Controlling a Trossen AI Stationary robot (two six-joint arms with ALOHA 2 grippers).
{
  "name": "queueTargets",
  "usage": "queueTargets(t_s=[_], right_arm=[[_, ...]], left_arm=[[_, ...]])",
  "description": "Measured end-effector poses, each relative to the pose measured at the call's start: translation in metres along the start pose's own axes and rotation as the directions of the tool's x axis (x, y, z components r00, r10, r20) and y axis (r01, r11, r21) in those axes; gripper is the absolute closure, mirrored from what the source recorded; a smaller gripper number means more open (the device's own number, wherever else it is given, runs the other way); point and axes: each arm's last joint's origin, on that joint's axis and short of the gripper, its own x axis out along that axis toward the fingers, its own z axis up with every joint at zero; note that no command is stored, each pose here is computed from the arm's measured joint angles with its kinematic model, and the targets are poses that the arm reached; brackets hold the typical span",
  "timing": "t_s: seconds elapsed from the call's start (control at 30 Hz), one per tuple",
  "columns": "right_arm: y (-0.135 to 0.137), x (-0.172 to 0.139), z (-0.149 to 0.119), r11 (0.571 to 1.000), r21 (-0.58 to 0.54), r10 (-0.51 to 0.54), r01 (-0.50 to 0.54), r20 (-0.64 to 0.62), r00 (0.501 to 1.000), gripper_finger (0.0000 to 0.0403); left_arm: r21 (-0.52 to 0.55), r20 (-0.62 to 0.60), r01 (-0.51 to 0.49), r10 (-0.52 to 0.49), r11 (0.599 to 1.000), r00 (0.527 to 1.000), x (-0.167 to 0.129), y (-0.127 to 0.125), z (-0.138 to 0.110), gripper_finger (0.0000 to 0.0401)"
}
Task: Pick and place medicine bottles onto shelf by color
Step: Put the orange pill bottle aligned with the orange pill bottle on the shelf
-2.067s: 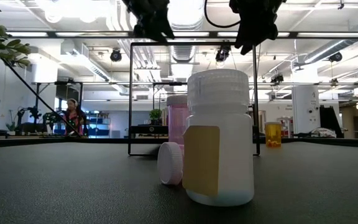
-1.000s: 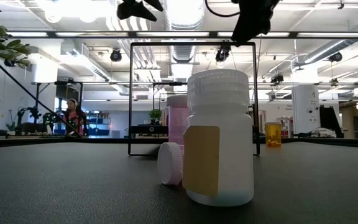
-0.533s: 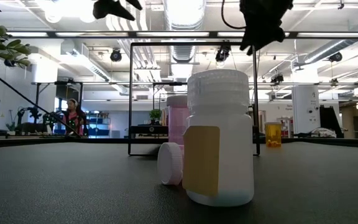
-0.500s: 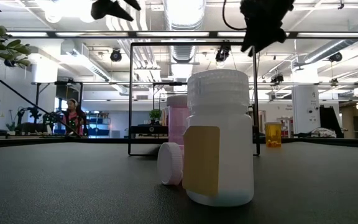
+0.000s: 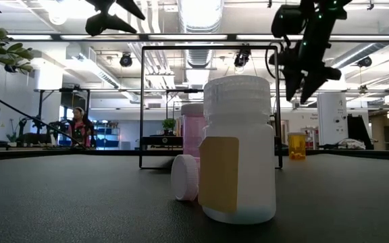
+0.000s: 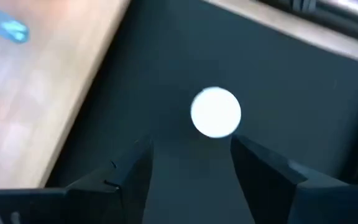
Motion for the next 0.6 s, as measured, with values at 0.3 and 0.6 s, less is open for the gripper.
queueTargets(t_s=[0.3,0.6], right_arm=[[-0.008,0.013,-0.006,0.997,0.068,-0.032,0.035,-0.046,0.998,0.0150],[-0.003,0.040,-0.001,0.996,0.068,-0.052,0.055,-0.048,0.998,0.0113]], left_arm=[[-0.001,0.006,0.003,-0.003,1.000,1.000,-0.002,0.000,0.000,0.0199],[0.000,0.003,0.002,-0.002,1.000,1.000,-0.002,0.000,0.000,0.0199]])
